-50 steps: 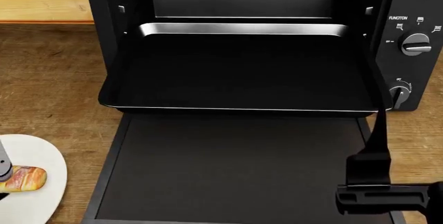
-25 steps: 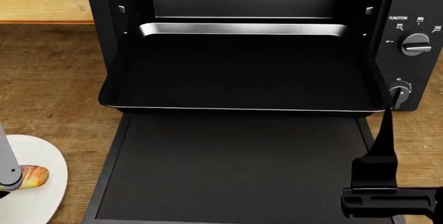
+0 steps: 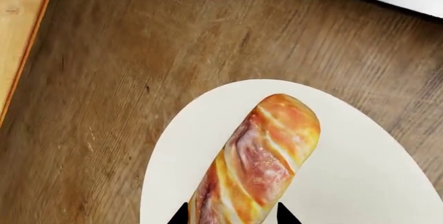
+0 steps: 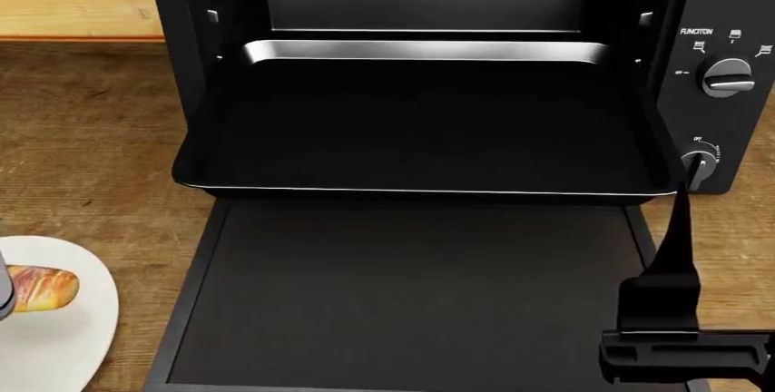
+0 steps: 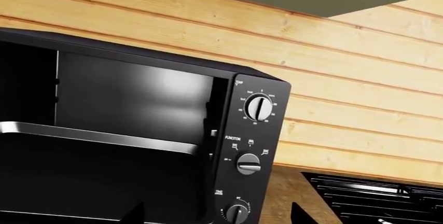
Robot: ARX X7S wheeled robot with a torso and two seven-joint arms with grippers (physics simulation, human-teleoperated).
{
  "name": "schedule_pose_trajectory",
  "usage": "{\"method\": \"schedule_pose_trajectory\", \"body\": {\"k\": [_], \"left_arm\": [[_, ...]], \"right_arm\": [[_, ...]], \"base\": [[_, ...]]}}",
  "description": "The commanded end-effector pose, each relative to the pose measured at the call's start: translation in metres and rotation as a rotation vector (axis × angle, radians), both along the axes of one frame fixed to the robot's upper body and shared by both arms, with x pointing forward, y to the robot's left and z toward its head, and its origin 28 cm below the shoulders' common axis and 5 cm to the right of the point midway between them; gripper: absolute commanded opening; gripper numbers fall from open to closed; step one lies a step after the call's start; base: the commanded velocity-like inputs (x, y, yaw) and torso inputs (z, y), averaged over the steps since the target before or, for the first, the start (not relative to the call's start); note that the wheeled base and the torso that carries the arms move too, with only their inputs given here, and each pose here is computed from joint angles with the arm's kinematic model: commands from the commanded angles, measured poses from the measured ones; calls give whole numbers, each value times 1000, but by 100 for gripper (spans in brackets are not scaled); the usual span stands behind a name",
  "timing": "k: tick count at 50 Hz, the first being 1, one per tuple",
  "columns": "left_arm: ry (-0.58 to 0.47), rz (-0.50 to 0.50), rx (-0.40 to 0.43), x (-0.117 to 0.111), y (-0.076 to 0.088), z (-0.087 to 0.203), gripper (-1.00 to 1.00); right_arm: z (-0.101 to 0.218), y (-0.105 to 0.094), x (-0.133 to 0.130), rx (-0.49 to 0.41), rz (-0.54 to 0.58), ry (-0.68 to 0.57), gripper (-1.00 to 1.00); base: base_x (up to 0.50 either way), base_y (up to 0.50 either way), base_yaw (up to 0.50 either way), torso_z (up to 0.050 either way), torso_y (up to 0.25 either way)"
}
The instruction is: Place the baguette on the tray of the toaster oven.
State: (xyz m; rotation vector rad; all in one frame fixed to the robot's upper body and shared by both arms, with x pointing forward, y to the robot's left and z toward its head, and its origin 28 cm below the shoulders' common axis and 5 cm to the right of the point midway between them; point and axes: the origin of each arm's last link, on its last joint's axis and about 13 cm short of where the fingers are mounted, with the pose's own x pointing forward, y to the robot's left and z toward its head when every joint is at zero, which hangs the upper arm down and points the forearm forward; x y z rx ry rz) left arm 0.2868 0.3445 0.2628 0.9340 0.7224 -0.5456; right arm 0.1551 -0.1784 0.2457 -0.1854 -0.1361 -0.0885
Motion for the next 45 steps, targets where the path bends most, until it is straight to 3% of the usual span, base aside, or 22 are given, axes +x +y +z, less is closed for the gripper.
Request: {"method": "schedule_pose_trajectory", "body": {"k": [1, 28, 45], "left_arm": [[-104, -30, 2, -11, -5, 33, -100], [-362, -146, -26, -9, -35, 113, -100], [-503, -180, -122, -9, -59, 128, -100]], "right_arm": [[0, 0, 0, 5, 1, -3, 100], [-1, 2, -5, 22, 12, 0, 100], [-2, 1, -9, 30, 12, -1, 100]], "base": [[0, 0, 0, 0, 0], [0, 0, 0, 0, 0], [0, 0, 0, 0, 1]]}}
